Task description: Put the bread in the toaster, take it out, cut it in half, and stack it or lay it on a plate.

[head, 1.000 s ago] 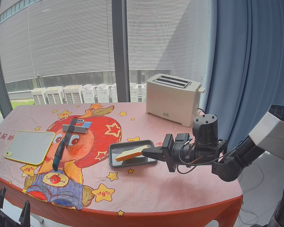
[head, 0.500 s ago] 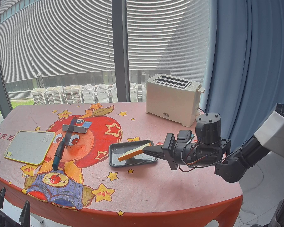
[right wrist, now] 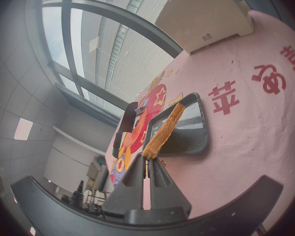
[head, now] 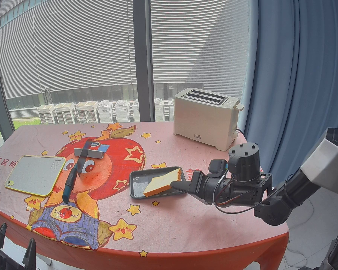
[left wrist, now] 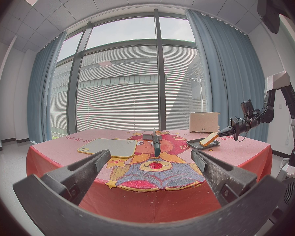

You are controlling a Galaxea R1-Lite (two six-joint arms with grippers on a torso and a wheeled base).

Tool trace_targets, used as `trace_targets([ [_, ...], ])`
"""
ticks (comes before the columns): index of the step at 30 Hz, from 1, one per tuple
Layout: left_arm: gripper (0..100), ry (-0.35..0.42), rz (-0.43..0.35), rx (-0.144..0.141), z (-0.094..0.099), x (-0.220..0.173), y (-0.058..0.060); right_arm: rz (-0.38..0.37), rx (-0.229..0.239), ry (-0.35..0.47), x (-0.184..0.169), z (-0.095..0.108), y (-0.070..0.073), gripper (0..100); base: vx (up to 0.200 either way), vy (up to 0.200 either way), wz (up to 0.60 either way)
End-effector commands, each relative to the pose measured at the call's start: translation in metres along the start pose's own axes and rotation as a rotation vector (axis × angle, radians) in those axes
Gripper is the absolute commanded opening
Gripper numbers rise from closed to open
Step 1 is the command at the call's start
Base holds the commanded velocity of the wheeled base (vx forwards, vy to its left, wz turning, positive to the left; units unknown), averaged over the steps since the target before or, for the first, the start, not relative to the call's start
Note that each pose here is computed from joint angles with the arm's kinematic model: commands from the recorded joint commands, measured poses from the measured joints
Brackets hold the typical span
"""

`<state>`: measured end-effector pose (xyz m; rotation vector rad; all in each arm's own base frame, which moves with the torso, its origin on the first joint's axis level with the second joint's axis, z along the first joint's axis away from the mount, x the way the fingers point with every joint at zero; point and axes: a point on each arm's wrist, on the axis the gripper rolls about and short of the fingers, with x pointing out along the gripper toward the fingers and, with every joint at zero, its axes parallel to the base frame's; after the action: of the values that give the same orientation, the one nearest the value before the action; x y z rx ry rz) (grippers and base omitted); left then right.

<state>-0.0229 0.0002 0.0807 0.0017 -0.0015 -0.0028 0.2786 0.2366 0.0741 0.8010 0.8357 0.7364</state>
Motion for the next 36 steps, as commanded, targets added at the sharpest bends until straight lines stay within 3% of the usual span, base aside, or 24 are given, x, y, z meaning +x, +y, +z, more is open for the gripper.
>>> trace_targets([
  [1,100,0.001,0.001,0.000,-0.005,0.000,0.000,-0.022,-0.069,-0.016,-0.001,-0.008,0.000,0,0.000,0.000,0.00],
  [4,100,0.001,0.001,0.000,-0.005,0.000,0.000,-0.025,-0.139,-0.059,-0.002,-0.009,0.001,0,0.000,0.000,0.00],
  [7,100,0.001,0.001,0.000,-0.005,0.000,0.000,0.011,-0.244,-0.103,-0.005,-0.013,0.007,0,0.000,0.000,0.00],
  [8,100,0.001,0.001,0.000,-0.005,0.000,0.000,0.015,-0.250,-0.105,-0.006,-0.014,0.007,0,0.000,0.000,0.00],
  [12,100,0.001,0.001,0.000,-0.005,0.000,0.000,0.026,-0.355,-0.113,-0.007,-0.016,0.009,0,0.000,0.000,0.00],
  [13,100,0.001,0.001,0.000,-0.005,0.000,0.000,0.026,-0.355,-0.113,-0.007,-0.016,0.009,0,0.000,0.000,0.00],
  [14,100,0.000,0.001,0.000,-0.005,0.000,0.000,0.026,-0.399,-0.116,-0.007,-0.015,0.009,0,0.000,0.000,0.00],
  [17,100,0.001,0.001,0.000,-0.005,0.000,0.000,0.032,-0.457,-0.125,-0.009,-0.014,0.014,0,0.000,0.000,0.00],
  [25,100,0.001,0.001,0.001,-0.005,0.000,0.000,0.061,-0.566,-0.155,-0.022,-0.010,0.032,0,0.000,0.000,0.00],
  [33,100,0.001,0.001,0.000,-0.005,0.000,0.000,0.014,-0.661,-0.126,-0.038,-0.004,0.040,0,0.000,0.000,0.00],
  [34,100,0.001,0.001,0.000,-0.005,0.000,0.000,0.006,-0.689,-0.118,-0.042,-0.003,0.042,0,0.000,0.000,0.00],
  [36,100,0.001,0.001,0.000,-0.005,0.000,0.000,0.003,-0.699,-0.112,-0.045,-0.003,0.044,0,0.000,0.000,0.00],
])
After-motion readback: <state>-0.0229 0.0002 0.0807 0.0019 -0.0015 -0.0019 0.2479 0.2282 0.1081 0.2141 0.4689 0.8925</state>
